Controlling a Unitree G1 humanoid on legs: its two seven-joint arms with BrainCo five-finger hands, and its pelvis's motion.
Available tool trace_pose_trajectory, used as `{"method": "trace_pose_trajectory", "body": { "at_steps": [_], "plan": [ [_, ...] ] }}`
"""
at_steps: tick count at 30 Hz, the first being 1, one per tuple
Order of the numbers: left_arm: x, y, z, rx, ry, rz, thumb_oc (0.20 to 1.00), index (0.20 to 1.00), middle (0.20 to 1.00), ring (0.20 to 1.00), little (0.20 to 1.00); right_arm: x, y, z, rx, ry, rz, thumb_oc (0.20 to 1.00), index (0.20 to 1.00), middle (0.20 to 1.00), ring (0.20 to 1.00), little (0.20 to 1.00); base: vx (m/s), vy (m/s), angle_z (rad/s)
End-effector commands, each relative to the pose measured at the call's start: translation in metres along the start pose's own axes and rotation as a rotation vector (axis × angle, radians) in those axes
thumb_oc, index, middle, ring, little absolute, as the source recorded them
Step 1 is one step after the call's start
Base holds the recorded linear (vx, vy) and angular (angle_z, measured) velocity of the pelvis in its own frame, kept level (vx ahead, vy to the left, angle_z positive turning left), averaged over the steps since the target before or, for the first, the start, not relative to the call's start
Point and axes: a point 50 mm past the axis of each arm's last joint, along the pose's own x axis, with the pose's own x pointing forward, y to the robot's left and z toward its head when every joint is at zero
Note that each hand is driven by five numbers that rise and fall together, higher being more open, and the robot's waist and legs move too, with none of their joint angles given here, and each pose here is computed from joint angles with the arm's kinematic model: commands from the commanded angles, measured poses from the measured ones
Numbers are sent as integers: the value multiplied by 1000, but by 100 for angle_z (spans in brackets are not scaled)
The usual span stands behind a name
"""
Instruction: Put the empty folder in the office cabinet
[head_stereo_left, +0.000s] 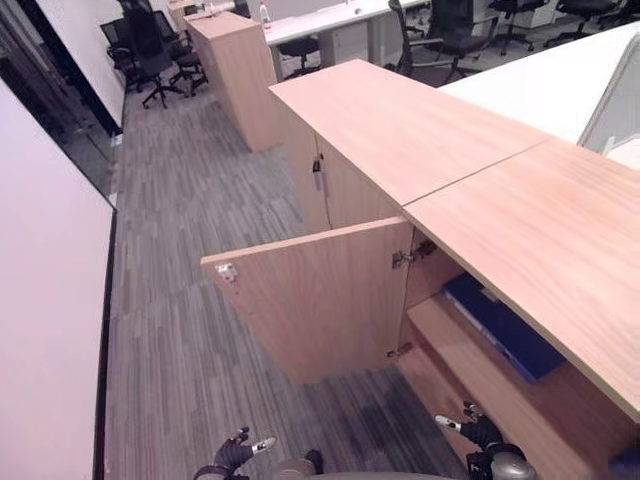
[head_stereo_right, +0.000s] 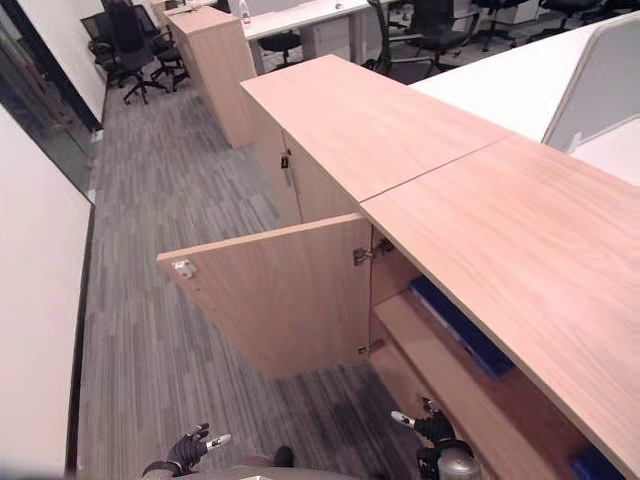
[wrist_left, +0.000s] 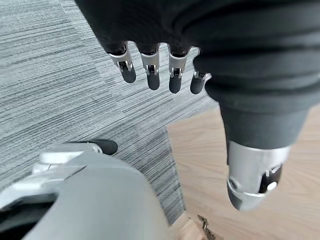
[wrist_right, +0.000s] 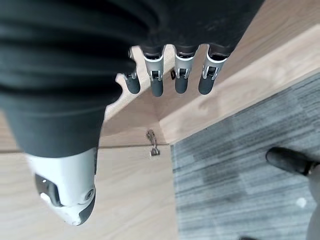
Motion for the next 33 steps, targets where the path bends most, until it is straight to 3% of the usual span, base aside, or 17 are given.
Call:
{"method": "trace_pose_trajectory", "body": {
  "at_steps": [1,20,27,32,33],
  "plan": [
    [4,16,22,-5,-79,36,1000,1000,1000,1000,1000,6,6,22,37,-78,19,1000,1000,1000,1000,1000,107,62,-3],
    [6,43,65,-38,-217,125,1000,1000,1000,1000,1000,3,30,4,97,-2,63,1000,1000,1000,1000,1000,48,98,-3],
    [-2,84,121,-124,-398,266,1000,1000,1000,1000,1000,4,37,15,63,-42,91,1000,1000,1000,1000,1000,29,78,-11],
    [-26,146,169,-208,-545,432,1000,1000,1000,1000,1000,2,40,16,27,-65,130,1000,1000,1000,1000,1000,27,52,-29],
    [-26,146,169,-208,-545,432,1000,1000,1000,1000,1000,2,40,16,27,-65,130,1000,1000,1000,1000,1000,19,41,-33]
  ]
}}
